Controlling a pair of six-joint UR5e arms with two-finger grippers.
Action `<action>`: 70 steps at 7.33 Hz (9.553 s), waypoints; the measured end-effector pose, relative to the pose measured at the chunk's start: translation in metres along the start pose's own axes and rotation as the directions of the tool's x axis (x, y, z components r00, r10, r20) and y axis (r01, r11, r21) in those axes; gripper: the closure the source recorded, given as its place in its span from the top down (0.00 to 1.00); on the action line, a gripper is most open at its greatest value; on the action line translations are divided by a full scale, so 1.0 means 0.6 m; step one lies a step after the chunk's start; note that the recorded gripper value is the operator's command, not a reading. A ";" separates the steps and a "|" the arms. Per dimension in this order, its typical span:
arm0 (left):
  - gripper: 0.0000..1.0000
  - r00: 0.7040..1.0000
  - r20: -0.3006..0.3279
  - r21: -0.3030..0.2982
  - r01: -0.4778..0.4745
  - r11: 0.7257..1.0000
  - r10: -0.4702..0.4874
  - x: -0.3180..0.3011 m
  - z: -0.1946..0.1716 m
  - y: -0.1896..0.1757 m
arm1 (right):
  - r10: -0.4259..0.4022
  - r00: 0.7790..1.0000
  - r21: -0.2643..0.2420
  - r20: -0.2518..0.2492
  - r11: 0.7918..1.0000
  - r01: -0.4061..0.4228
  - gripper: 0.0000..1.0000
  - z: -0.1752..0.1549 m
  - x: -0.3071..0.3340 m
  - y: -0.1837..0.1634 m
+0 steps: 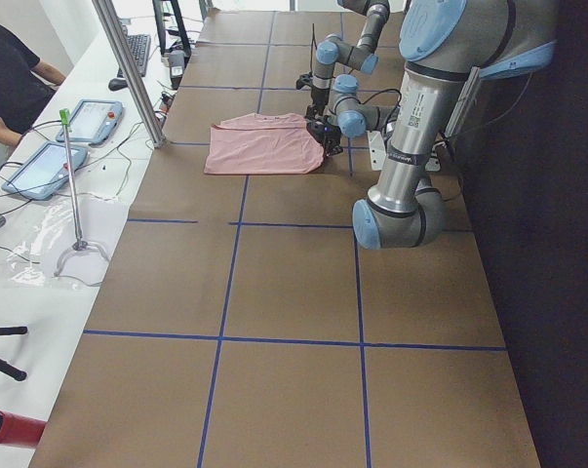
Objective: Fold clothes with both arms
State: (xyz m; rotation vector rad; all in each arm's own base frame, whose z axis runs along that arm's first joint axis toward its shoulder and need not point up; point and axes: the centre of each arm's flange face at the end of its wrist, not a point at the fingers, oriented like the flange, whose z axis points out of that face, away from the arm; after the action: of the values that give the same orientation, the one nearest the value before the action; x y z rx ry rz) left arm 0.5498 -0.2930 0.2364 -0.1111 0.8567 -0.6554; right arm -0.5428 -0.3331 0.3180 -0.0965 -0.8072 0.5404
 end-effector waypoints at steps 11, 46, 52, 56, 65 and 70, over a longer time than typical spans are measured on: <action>0.00 1.000 -0.007 -0.005 -0.003 1.000 0.003 0.000 -0.006 0.003 | -0.007 0.999 -0.012 0.047 1.000 0.008 0.00 -0.038 -0.020 0.004; 1.00 0.849 0.014 0.288 -0.509 0.811 0.527 -0.074 -0.269 -0.755 | -0.437 0.900 0.050 0.003 0.899 0.436 1.00 -0.284 0.370 -0.863; 1.00 0.570 0.115 0.038 -0.821 0.569 0.814 -0.495 -0.376 -0.953 | -0.593 0.805 -0.087 -0.005 0.802 0.590 1.00 -0.417 0.817 -0.834; 1.00 0.600 0.095 -0.052 -0.794 0.606 0.795 -0.670 -0.234 -1.015 | -0.588 0.809 -0.068 0.010 0.806 0.588 1.00 -0.424 0.835 -0.788; 1.00 0.650 0.094 -0.127 -0.744 0.657 0.754 -0.692 -0.229 -1.008 | -0.542 0.840 -0.155 0.003 0.830 0.536 1.00 -0.319 0.799 -0.765; 1.00 0.655 0.094 -0.131 -0.739 0.661 0.750 -0.695 -0.226 -1.009 | -0.574 0.819 -0.125 0.009 0.812 0.570 1.00 -0.285 0.818 -0.781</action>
State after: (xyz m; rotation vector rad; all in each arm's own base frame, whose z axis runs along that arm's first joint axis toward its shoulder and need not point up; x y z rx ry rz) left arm -0.0438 -0.5142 0.6331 0.1279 0.7059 0.1796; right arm 0.0536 -0.4733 0.6567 0.0297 -0.7925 -0.0876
